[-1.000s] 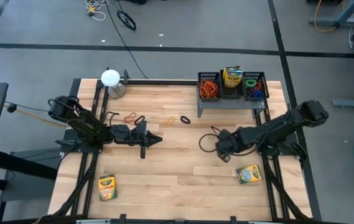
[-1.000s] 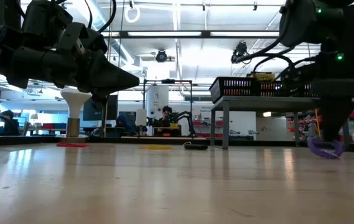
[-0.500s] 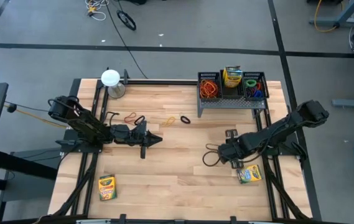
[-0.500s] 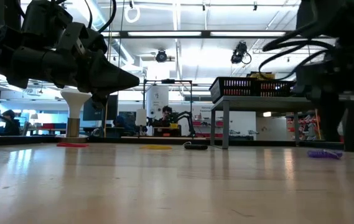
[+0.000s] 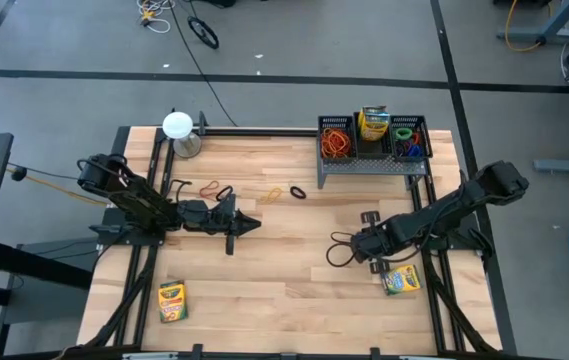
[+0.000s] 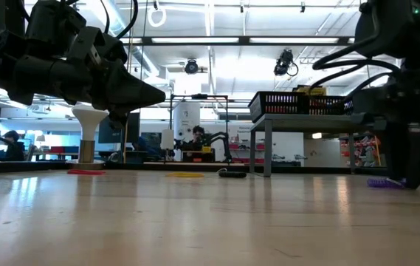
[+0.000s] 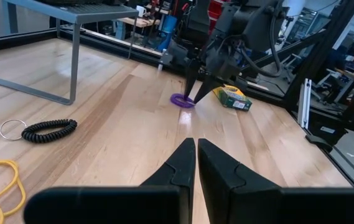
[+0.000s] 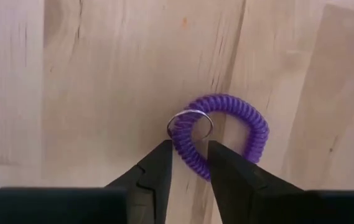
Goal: Pick & Place Office Desk Supplies
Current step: Put the purple spring keychain into the right black bin on the shelf
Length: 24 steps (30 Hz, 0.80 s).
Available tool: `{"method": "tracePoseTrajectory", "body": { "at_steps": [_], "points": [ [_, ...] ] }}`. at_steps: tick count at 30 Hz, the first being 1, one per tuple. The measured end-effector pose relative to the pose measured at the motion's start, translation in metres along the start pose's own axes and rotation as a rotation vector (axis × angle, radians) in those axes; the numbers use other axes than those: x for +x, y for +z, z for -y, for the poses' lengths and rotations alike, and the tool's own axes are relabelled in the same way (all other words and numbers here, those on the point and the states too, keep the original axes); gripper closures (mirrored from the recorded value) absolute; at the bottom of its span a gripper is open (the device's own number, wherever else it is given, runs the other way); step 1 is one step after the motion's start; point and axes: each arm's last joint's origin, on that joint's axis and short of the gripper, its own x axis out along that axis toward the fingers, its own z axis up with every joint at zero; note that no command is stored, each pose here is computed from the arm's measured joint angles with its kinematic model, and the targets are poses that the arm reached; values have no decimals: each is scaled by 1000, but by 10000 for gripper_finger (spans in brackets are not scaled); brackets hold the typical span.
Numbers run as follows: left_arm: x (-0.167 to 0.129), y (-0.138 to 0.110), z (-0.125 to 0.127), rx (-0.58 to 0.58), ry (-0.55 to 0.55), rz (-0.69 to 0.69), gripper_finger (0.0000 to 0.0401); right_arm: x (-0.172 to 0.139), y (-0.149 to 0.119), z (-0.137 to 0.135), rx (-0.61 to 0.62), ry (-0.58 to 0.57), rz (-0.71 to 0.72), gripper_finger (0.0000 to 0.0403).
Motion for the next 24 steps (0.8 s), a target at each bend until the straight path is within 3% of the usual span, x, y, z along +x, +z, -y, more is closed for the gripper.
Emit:
{"method": "tracePoseTrajectory", "body": {
  "at_steps": [8,14,17,24],
  "points": [
    [0,0,0,0,0,0,378,4,-2,0,4,2,22,301],
    [0,0,0,0,0,0,378,-3,6,0,38,4,28,365],
    [0,0,0,0,0,0,378,-18,17,1,63,-1,33,392],
    [0,0,0,0,0,0,378,-83,42,10,61,-81,23,381]
  ]
}}
